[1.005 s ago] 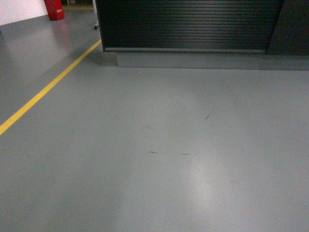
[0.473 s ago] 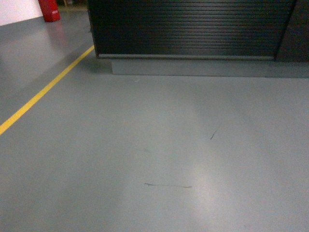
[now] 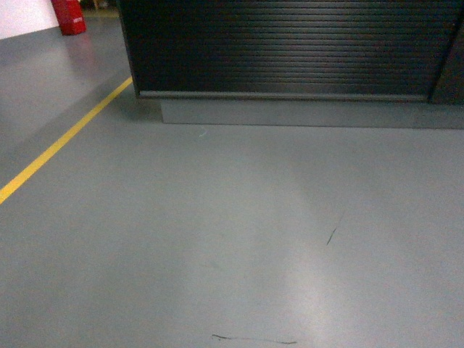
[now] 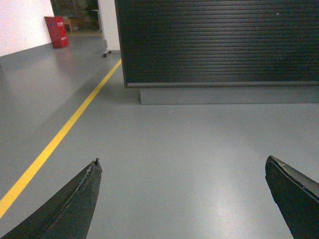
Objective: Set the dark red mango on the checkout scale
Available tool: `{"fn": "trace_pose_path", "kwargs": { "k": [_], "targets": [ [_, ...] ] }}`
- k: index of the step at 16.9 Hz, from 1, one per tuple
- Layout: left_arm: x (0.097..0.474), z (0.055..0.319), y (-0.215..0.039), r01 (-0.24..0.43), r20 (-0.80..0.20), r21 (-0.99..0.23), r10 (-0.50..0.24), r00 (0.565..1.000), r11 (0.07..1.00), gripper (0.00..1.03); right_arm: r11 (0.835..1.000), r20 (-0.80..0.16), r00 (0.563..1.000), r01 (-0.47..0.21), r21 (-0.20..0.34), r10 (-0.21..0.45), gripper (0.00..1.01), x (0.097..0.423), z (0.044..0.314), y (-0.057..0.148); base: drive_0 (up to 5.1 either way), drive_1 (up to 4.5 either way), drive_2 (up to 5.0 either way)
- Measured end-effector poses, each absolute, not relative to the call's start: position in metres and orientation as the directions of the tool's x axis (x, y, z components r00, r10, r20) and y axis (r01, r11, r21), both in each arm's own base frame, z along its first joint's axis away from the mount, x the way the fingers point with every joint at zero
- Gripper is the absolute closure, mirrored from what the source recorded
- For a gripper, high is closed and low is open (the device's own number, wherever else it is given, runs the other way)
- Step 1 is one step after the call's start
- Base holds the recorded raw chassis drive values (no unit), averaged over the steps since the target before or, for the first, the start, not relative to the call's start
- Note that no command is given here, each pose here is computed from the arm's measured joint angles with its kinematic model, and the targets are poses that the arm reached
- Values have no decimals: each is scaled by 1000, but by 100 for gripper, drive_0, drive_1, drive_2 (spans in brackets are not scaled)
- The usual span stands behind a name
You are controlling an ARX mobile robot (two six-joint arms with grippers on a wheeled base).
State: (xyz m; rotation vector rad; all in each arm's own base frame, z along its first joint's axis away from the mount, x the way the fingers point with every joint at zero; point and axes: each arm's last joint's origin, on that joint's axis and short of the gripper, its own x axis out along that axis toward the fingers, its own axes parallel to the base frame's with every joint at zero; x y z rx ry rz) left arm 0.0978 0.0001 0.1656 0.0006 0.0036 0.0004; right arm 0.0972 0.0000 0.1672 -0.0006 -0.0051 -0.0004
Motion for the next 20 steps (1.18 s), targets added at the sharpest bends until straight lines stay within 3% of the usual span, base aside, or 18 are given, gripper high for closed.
{"fn": "trace_pose_path", "kwargs": {
  "k": [20],
  "targets": [
    [98,166,0,0,-3,1,0,1000,1000,5,1000,4,1000,0,-1,0,3,97,167,0,4,436,-428]
  ]
}}
